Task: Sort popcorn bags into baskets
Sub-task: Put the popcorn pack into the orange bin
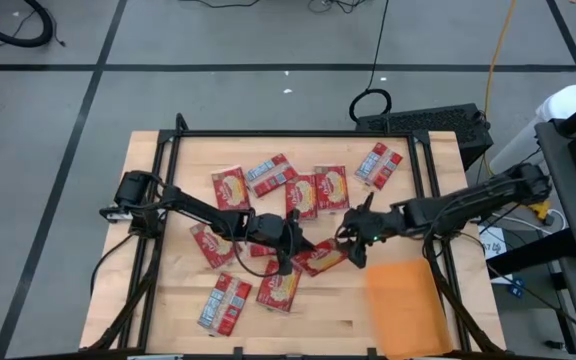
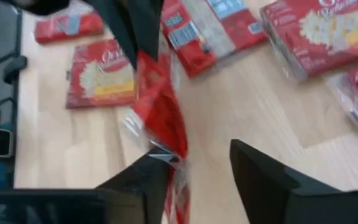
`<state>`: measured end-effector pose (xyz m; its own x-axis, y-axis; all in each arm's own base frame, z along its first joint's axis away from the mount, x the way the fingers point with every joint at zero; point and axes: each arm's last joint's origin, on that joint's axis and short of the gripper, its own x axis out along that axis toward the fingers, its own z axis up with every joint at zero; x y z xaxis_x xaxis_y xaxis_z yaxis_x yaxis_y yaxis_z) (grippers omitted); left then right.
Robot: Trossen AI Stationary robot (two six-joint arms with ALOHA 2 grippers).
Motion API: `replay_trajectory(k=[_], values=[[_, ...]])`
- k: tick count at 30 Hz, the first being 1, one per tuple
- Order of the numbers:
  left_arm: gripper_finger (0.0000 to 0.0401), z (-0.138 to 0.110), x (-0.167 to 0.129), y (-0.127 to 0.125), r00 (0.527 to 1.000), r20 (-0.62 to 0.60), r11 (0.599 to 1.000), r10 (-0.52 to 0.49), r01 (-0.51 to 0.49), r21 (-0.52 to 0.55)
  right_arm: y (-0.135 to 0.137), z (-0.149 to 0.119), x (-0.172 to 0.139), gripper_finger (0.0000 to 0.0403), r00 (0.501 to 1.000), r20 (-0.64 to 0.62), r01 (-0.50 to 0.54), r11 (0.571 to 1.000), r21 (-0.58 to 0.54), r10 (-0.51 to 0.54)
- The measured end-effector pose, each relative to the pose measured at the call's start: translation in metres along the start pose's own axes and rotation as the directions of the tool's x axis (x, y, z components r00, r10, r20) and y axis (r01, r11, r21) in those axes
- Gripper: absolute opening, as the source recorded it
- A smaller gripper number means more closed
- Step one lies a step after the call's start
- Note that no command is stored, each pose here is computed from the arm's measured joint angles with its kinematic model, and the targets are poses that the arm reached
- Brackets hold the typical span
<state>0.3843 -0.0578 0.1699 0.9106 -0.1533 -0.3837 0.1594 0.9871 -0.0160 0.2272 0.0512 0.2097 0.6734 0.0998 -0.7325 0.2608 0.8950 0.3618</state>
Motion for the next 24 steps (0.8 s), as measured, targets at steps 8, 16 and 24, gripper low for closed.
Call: replay_trajectory(k=[8,16,24], values=[[0.0011,0.001,0.000,0.000,1.000,0.006,1.000,-0.001,0.001,-0.002,0.012,-0.003,0.011,0.0020,0.999,0.012,-0.051,0.996,-0.071,0.052],[0.0070,0.003,0.000,0.000,1.000,0.026,0.996,0.003,-0.001,-0.092,0.017,-0.002,0.009,0.0008,0.999,0.000,-0.052,0.997,-0.053,0.052],[0.0189,0.003,0.000,-0.002,1.000,0.018,0.987,-0.002,0.005,-0.162,0.039,0.004,-0.018,0.0003,0.988,-0.150,0.026,0.999,0.040,-0.020]])
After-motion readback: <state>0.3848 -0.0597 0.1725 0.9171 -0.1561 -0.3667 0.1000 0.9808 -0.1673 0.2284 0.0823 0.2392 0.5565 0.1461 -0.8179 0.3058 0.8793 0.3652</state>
